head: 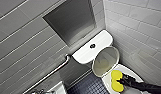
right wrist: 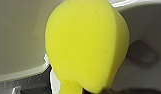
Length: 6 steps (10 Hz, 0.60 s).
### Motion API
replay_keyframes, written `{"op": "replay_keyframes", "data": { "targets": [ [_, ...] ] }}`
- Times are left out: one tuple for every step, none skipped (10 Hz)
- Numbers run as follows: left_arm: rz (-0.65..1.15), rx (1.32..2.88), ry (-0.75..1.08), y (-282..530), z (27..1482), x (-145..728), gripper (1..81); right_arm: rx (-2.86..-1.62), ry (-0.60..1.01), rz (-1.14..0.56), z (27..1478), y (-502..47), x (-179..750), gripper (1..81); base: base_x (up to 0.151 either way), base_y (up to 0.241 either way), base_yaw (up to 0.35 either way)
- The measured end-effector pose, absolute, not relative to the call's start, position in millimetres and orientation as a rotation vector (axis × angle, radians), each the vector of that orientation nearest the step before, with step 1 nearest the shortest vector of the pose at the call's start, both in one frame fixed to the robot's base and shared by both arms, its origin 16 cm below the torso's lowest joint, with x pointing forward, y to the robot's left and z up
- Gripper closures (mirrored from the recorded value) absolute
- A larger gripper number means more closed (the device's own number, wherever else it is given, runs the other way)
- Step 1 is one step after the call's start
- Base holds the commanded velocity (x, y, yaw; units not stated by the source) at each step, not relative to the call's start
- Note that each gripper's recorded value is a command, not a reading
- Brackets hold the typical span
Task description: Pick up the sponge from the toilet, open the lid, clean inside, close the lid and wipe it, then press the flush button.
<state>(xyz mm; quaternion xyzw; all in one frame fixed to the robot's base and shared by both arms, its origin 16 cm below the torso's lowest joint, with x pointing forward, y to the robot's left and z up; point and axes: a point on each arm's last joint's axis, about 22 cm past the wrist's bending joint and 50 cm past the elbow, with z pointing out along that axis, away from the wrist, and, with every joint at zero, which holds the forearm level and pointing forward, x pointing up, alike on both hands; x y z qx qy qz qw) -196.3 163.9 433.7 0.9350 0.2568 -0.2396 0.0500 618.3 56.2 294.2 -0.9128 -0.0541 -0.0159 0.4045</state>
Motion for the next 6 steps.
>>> {"op": "replay_keyframes", "data": {
  "targets": [
    [-0.731,2.846,0.783,162.9,433.7,-195.5,1.0,-2.305,-0.124,-0.038,292.8,56.7,624.5,81.1,0.000,0.000,0.000],
    [-0.740,2.843,0.783,162.0,435.1,-196.8,1.0,-2.313,-0.109,-0.048,290.2,54.6,632.9,81.1,0.000,0.000,0.000],
    [-0.736,2.843,0.783,161.1,434.2,-195.2,1.0,-2.319,-0.104,-0.051,289.3,53.4,636.9,81.1,0.000,0.000,0.000],
    [-0.735,2.840,0.784,158.7,433.9,-194.4,1.0,-2.325,-0.101,-0.048,290.6,52.7,644.6,81.1,0.000,0.000,0.000],
    [-0.735,2.838,0.784,158.2,433.8,-194.2,1.0,-2.333,-0.084,-0.050,292.4,48.1,654.9,81.1,0.000,0.000,0.000],
    [-0.733,2.839,0.784,158.5,433.5,-193.7,1.0,-2.333,-0.078,-0.056,293.8,46.6,660.0,81.1,0.000,0.000,0.000]
  ]
}}
